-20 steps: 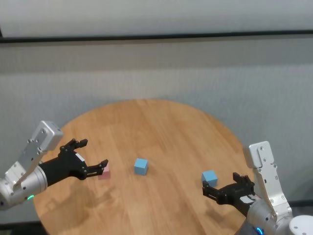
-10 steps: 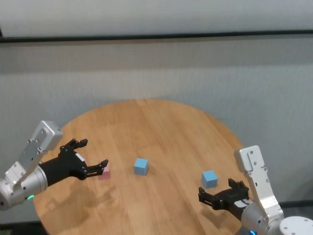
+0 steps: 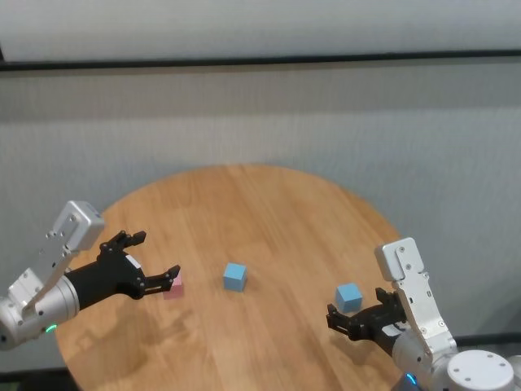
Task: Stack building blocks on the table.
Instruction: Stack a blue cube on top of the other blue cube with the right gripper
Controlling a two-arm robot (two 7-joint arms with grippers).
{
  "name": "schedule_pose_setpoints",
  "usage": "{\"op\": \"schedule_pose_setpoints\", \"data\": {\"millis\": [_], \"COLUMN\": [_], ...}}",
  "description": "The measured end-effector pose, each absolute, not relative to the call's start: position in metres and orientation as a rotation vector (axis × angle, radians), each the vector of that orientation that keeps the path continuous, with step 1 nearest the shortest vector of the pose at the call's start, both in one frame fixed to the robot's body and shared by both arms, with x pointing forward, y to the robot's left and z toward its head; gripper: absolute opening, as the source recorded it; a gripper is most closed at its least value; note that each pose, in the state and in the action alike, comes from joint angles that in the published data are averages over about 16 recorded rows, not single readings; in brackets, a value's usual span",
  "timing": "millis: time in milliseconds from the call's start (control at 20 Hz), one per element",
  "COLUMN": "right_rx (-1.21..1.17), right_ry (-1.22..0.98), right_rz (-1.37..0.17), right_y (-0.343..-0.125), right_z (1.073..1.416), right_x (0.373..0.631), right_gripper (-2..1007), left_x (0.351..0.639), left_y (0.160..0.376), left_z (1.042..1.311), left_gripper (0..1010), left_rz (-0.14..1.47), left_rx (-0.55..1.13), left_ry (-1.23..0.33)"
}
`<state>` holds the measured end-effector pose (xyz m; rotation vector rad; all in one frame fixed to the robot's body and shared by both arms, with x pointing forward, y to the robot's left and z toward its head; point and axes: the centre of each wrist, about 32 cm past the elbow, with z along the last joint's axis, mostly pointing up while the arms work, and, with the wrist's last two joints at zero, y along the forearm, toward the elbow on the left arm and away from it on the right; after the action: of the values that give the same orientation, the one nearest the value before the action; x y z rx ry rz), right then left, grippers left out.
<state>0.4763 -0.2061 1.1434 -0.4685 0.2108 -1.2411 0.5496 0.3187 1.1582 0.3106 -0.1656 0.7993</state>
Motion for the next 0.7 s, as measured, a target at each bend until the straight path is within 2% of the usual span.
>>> {"op": "schedule_pose_setpoints", "data": {"millis": [700], "right_rx": [-0.470], "right_ry": [0.188], "right_rz": [-1.259], "right_y": [-0.2006], "right_z": [1.1333], "right_x": [0.4863], "right_gripper": [1001], "left_x": [0.5496], "left_y": [0.3187], "left_z": [1.1582], "left_gripper": [1000], "left_rz": [0.799], "left_rx": [0.311], "left_ry": [-0.166]}}
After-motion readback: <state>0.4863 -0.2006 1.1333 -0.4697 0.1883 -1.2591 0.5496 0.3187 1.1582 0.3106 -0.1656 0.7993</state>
